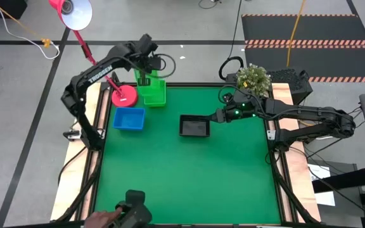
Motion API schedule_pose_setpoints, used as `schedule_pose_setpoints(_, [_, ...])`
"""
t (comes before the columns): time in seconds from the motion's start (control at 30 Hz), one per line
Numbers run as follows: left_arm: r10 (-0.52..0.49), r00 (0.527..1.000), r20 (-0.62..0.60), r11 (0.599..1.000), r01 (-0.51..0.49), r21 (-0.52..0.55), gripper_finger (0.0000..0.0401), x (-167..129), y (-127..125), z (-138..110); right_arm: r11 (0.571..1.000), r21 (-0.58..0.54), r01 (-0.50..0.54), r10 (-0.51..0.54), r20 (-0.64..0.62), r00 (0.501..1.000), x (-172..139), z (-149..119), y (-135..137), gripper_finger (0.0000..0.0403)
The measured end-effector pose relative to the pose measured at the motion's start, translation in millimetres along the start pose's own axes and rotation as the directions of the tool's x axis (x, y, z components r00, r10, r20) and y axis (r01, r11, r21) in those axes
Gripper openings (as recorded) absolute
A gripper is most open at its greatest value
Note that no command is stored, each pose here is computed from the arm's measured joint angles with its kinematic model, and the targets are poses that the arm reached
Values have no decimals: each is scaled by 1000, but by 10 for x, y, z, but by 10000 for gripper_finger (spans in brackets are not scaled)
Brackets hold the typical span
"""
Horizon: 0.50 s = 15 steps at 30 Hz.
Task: Stack baskets by color
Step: Stack the bottom green bin on the top stacked green bins
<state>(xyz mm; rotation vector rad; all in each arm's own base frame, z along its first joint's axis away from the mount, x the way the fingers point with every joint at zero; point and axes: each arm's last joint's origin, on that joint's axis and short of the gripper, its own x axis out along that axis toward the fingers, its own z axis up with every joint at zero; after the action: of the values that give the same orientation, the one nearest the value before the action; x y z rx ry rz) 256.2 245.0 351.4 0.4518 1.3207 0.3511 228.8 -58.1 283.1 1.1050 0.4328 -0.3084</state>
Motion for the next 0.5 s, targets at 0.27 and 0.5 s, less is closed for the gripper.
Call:
schedule_pose_setpoints(0.27, [-182,983,-31,983,181,-39,7,196,255,84,1000,-20,6,-5,13,1000,-8,32,-19,226])
schedule_pose_setpoints(0.5, [-305,952,-38,952,303,-52,7,477,344,87,1000,-19,-5,5,-1,1000,-13,46,-28,226])
